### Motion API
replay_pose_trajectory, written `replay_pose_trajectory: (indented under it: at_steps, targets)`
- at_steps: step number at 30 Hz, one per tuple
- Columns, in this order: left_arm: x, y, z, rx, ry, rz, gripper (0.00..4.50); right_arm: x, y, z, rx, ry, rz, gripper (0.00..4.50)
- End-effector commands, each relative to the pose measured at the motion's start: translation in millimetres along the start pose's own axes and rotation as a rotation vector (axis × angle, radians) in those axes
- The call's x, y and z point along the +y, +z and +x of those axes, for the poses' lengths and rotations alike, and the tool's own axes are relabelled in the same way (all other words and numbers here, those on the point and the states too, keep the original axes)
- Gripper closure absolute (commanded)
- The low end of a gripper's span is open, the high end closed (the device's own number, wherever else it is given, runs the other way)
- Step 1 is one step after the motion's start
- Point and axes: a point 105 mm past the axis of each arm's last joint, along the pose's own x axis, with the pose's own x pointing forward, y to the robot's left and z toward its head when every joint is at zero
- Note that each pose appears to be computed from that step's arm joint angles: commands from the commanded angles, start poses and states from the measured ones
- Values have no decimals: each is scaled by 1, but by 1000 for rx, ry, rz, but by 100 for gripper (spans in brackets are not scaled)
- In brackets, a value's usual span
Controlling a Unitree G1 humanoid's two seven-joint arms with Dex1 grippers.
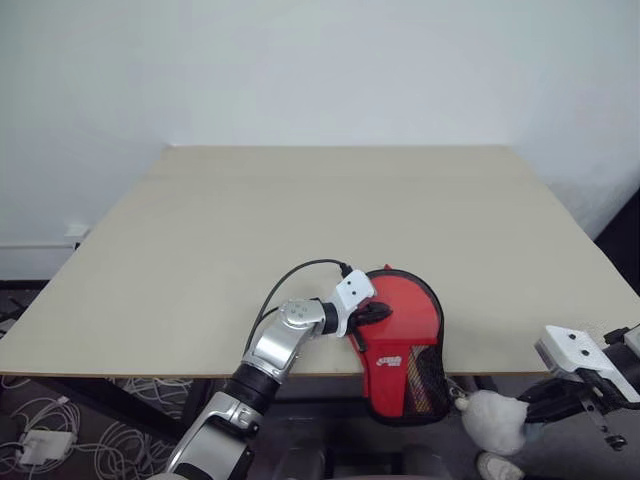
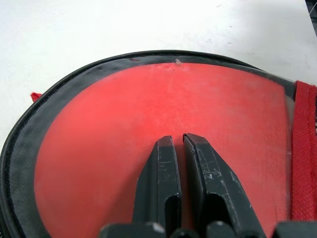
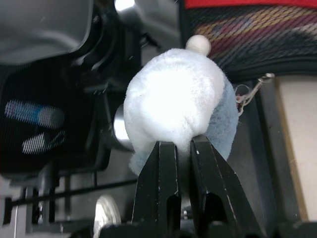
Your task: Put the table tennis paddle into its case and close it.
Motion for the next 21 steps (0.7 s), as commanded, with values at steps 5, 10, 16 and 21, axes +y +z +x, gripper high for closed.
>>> replay_pose_trajectory:
  at_steps: [5, 10, 16, 21]
  targets:
    - [-4, -46, -5, 156, -12, -74, 424, 14, 3, -3, 29, 74, -41, 448]
    - [-1, -45, -5, 157, -4, -76, 424, 35, 18, 13, -32, 161, -74, 448]
    - [1, -45, -4, 158, 6, -81, 424, 41, 30, 25, -76, 168, -94, 448]
    - [6, -38, -4, 137, 25, -84, 424, 15, 44, 18, -145, 39, -72, 370]
